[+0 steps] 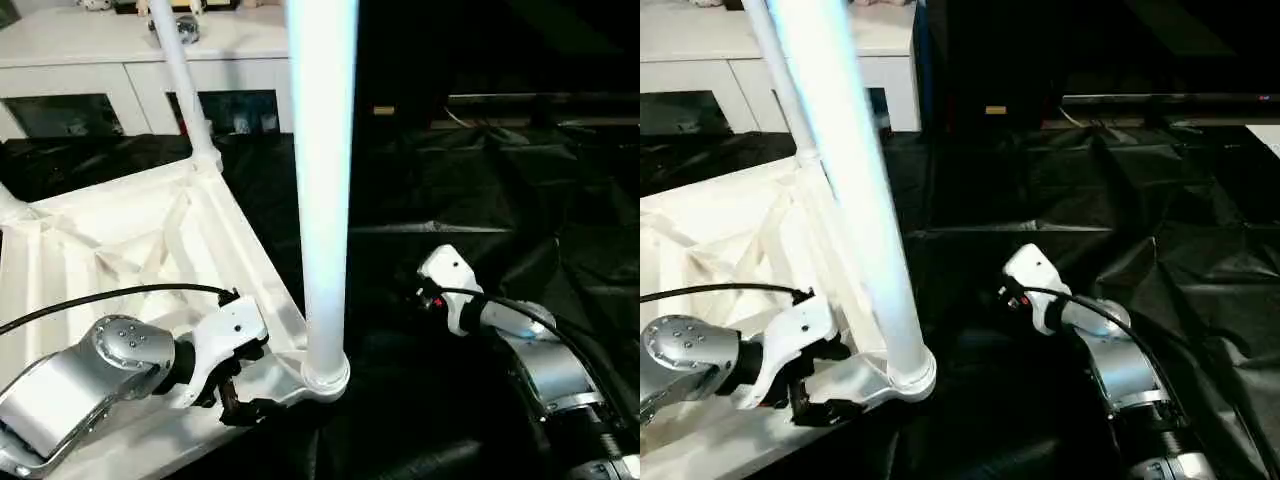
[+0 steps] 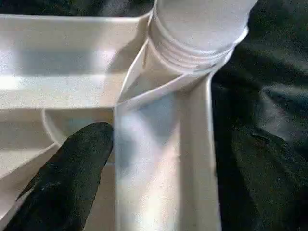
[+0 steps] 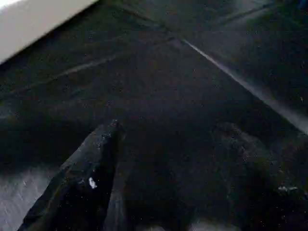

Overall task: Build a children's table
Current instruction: Rotate table base

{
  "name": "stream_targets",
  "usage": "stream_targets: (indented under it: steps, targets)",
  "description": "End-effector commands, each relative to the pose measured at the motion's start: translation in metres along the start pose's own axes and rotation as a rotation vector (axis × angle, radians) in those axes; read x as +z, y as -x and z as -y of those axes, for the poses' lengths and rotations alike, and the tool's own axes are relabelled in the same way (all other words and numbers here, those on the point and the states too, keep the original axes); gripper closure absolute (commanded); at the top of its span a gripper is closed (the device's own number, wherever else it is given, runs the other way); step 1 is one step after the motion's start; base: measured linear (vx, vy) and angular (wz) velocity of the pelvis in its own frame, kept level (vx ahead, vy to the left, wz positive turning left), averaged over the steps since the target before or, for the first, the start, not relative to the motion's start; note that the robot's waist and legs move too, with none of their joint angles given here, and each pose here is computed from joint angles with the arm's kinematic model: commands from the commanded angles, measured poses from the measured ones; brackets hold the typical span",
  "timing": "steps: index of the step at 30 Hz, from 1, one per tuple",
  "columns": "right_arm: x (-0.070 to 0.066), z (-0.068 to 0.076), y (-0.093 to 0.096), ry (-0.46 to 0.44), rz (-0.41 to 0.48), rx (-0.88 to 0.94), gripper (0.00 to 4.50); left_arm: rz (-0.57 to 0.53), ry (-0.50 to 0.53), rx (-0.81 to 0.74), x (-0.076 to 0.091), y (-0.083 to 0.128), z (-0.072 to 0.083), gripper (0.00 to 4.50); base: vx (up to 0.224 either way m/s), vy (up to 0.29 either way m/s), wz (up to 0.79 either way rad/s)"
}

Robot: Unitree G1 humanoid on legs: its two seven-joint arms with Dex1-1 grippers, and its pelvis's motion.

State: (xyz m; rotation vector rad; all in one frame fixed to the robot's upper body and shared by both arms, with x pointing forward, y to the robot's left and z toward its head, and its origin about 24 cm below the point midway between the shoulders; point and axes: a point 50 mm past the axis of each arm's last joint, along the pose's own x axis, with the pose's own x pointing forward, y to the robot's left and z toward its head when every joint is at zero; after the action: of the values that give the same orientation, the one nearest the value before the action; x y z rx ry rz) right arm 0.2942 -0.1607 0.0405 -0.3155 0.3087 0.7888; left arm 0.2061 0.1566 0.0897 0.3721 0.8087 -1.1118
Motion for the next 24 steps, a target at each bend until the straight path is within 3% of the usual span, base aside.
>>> stream_targets:
  steps: [1, 5, 6, 9, 16, 19, 24]
  targets:
    - [0.013, -0.001, 0.0, -0.037, 0.071, 0.032, 1.29, 0.036, 0.008, -0.021, 0.004, 0.003, 0.004, 0.05, 0.0, 0.0, 0.0]
    - [0.026, -0.018, 0.004, 0.044, 0.14, 0.22, 1.29, -0.046, -0.001, -0.012, -0.002, 0.008, 0.004, 0.05, 0.0, 0.0, 0.0]
    - [0.026, -0.018, 0.004, 0.044, 0.14, 0.22, 1.29, -0.046, -0.001, -0.012, -0.002, 0.008, 0.004, 0.05, 0.0, 0.0, 0.0]
    - [0.039, -0.036, 0.013, 0.046, 0.196, 0.429, 1.29, -0.067, 0.002, 0.022, -0.008, 0.007, 0.002, 0.05, 0.0, 0.0, 0.0]
    - [0.051, -0.033, 0.021, 0.0, 0.233, 0.535, 0.72, -0.084, 0.007, 0.039, -0.015, 0.002, 0.001, 0.0, 0.0, 0.0, 0.0]
    - [0.052, -0.039, 0.033, -0.017, 0.215, 0.675, 0.5, -0.089, 0.01, 0.044, -0.019, -0.001, -0.001, 0.0, 0.0, 0.0, 0.0]
    - [0.057, -0.049, 0.03, 0.046, 0.218, 0.731, 0.12, -0.095, 0.013, 0.052, -0.027, -0.007, -0.006, 0.0, 0.0, 0.0, 0.0]
